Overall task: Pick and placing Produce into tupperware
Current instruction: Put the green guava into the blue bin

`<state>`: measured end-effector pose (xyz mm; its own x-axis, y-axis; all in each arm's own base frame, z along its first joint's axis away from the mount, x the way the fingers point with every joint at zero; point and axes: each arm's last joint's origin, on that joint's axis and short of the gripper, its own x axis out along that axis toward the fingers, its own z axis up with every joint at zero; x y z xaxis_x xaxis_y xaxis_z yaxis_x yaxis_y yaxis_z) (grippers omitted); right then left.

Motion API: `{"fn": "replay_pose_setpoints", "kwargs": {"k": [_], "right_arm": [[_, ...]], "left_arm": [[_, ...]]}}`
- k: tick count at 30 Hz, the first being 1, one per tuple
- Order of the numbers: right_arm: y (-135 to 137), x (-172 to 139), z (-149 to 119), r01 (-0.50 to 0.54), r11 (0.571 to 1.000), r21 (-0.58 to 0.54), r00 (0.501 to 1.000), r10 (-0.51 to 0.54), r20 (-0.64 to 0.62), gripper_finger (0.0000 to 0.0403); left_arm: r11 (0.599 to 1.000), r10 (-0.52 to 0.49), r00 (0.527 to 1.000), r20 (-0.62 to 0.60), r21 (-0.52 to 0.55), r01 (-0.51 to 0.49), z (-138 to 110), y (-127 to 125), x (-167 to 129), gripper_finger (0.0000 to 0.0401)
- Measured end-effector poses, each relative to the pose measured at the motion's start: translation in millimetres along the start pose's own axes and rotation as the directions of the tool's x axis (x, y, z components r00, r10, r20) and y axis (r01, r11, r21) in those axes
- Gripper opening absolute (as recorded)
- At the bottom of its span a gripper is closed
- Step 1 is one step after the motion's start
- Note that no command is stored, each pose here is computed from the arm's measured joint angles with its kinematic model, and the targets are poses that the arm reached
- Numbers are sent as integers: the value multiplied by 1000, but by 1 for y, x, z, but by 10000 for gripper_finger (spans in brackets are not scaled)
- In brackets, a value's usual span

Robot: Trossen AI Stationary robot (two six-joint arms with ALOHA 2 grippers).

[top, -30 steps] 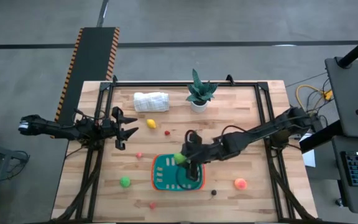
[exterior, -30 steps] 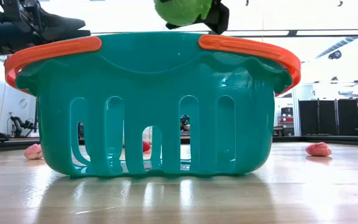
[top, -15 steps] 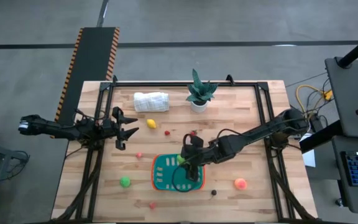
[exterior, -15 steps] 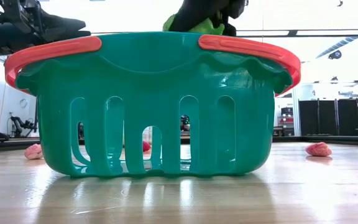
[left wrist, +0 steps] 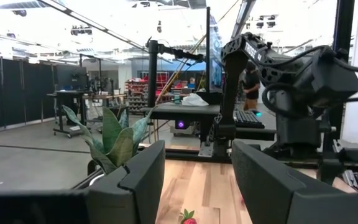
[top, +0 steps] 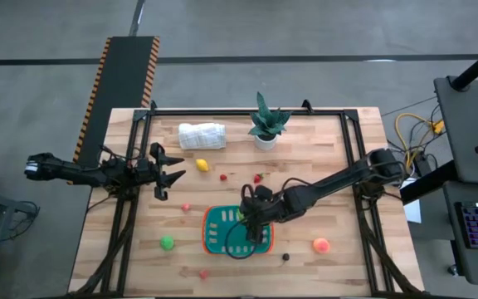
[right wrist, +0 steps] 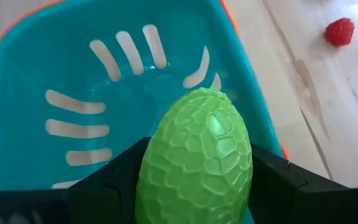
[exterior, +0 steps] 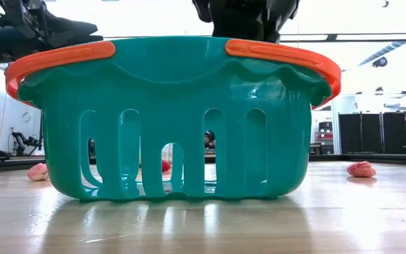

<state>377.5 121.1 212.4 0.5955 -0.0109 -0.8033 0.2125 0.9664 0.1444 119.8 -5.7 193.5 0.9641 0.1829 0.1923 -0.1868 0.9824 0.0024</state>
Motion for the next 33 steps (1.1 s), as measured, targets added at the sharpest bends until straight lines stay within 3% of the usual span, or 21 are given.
{"fn": "replay_pose_setpoints", "kwargs": {"k": [33], "right_arm": [[16, 2, -8, -26, 999, -34, 1000, 26, 13, 203]], "left_arm": [[1000, -1, 1000, -10, 3, 1, -1, 0, 1, 173]]}}
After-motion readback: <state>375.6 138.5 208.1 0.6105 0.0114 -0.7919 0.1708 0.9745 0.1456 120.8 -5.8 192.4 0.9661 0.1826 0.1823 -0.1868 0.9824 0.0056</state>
